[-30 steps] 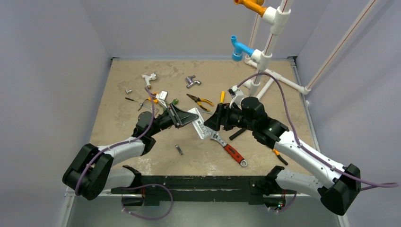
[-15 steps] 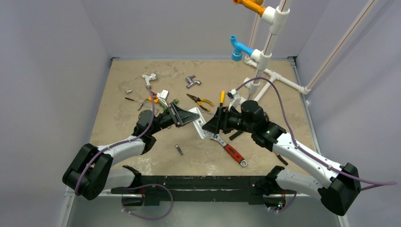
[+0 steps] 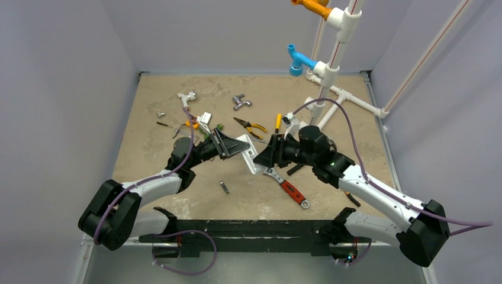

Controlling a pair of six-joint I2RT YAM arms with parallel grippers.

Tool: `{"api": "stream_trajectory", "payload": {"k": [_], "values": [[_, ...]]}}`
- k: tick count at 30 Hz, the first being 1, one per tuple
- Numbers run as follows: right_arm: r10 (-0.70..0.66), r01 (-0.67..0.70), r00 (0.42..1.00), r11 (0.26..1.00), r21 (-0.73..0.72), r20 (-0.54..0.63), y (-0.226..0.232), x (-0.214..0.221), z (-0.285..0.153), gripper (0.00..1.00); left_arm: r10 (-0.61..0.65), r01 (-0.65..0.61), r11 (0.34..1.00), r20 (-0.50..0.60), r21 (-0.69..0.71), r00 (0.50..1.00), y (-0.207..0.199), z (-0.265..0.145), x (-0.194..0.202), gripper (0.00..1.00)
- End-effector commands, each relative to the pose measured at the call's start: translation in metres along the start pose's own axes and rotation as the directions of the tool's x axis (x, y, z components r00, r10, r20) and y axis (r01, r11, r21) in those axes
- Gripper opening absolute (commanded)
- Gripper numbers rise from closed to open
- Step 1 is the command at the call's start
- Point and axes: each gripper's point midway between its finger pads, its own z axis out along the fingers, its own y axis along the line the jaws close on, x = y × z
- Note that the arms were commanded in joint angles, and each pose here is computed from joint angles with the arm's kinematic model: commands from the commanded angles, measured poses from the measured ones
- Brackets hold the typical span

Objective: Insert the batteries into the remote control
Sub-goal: Load the battery cover into the remote control.

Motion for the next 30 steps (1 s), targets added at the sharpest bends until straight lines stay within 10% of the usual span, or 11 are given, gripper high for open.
{"api": "stream_trajectory", "payload": {"k": [1,15,30], "values": [[0.006,-0.006,1.0,1.0,-0.007,-0.014,0.002,-0.001,0.004,0.5,0.079,-0.081,0.992,0.02,0.1,0.997,-0.034,0.004,-0.01,0.0],[-0.026,0.025,0.999,0.998,0.059,0.019,-0.012,-0.003,0.0,0.33,0.084,-0.085,0.991,0.012,0.107,0.996,-0.038,0.005,-0.01,0.0],[-0.069,0.104,0.972,0.984,-0.147,0.224,0.022,-0.017,-0.029,0.66,0.145,-0.143,0.977,-0.003,0.161,0.989,-0.056,0.005,-0.01,0.0]]}}
